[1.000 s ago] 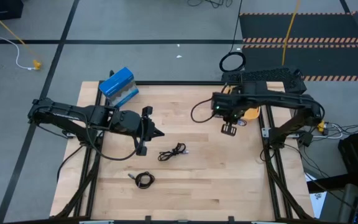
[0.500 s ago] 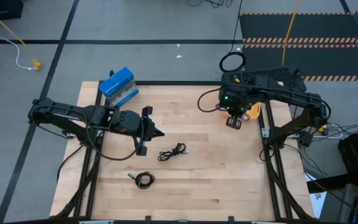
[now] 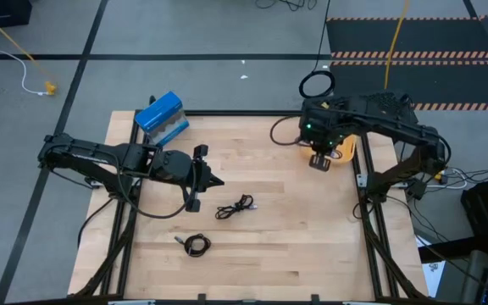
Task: Pick and place USB-C Cables
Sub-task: Put the purple charger cable into the yellow bin
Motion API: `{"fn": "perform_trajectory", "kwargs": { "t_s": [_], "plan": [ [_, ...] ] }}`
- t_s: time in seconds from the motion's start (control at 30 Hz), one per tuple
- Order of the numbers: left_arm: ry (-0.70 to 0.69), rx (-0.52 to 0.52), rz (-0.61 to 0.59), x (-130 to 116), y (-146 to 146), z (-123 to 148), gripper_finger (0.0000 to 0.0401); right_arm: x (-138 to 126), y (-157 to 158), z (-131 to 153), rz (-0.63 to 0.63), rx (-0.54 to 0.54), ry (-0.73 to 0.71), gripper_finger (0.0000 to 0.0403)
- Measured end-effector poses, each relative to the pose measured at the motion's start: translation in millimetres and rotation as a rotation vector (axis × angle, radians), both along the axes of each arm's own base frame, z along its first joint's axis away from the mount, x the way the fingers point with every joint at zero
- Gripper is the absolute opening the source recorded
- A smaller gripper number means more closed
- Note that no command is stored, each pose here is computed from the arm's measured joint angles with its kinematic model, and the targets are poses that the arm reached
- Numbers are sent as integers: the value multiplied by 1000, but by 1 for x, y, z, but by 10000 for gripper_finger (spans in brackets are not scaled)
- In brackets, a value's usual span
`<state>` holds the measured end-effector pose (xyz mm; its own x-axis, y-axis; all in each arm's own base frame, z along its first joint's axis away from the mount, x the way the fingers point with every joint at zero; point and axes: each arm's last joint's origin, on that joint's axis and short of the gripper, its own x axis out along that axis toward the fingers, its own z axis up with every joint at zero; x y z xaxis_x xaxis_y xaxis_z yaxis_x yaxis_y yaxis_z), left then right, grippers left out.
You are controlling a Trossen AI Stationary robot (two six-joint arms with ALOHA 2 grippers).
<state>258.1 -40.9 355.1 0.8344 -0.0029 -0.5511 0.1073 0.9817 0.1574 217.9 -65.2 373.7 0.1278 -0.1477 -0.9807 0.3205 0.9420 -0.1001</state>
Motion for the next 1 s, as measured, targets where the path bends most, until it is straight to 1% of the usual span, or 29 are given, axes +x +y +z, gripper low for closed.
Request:
{"fn": "perform_trajectory", "kwargs": {
  "t_s": [0.27, 0.5, 0.8, 1.0],
  "plan": [
    [0, -1, 0, 0, 0, 0, 8, -11, -29, 0, -14, -15, 20, 16],
    [0, -2, 1, 0, 0, 0, 8, -23, -52, 0, 57, -34, 51, 16],
    [0, -3, 1, 0, 0, 0, 8, -39, -76, 0, 82, -45, 80, 16],
    [0, -3, 1, 0, 0, 0, 8, -51, -90, 0, 41, -48, 86, 16]
  ]
}}
